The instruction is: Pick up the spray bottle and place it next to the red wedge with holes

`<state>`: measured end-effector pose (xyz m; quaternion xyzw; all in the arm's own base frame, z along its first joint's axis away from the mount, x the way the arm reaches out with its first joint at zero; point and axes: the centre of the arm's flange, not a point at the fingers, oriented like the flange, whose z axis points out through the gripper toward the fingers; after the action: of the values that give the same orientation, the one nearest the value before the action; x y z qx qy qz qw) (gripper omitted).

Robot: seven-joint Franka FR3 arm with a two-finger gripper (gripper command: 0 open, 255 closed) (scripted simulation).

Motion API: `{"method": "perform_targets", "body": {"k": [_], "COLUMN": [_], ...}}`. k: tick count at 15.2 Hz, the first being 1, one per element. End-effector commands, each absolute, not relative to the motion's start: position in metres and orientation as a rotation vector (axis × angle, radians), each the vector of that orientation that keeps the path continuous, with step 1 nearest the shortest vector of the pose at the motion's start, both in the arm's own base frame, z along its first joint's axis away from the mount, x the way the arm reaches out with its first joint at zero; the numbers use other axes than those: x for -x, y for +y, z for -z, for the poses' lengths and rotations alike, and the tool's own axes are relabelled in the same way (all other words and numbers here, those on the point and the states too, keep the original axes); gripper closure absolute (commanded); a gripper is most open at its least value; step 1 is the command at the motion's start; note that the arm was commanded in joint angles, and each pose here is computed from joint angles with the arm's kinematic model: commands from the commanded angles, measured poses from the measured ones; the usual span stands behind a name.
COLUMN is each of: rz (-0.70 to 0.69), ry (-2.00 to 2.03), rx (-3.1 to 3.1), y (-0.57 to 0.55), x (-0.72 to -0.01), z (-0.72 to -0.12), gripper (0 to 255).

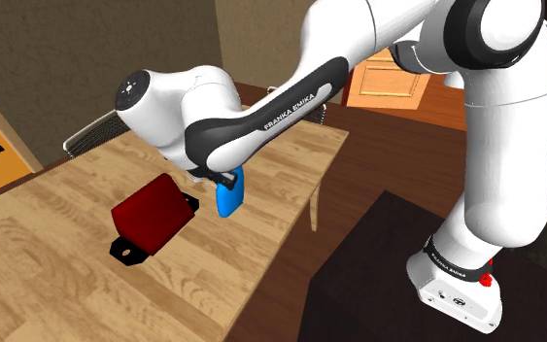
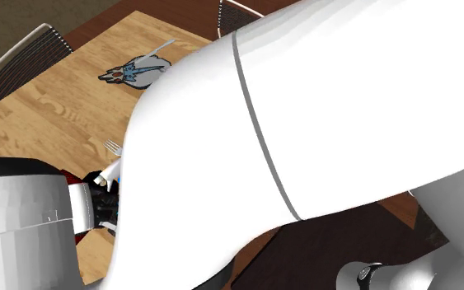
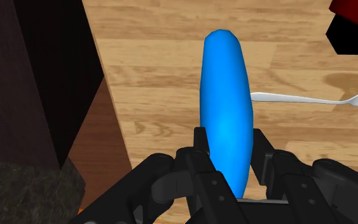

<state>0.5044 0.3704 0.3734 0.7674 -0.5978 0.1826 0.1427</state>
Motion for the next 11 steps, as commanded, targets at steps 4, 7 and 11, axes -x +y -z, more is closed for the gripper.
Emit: {"method": "perform_targets", "body": {"k": [4,7,11], "rz": [-0.527,-0.527,-0.527], "ry": [-1.725,-1.725,-1.725], "rx": [-2.214,-2.214,-2.214], "y": [0.37,0.37,0.37], "x": [-0.504,-0.504,-0.504], "z": [-0.347,-0.332,-0.312], "gripper": [255,255,255]}}
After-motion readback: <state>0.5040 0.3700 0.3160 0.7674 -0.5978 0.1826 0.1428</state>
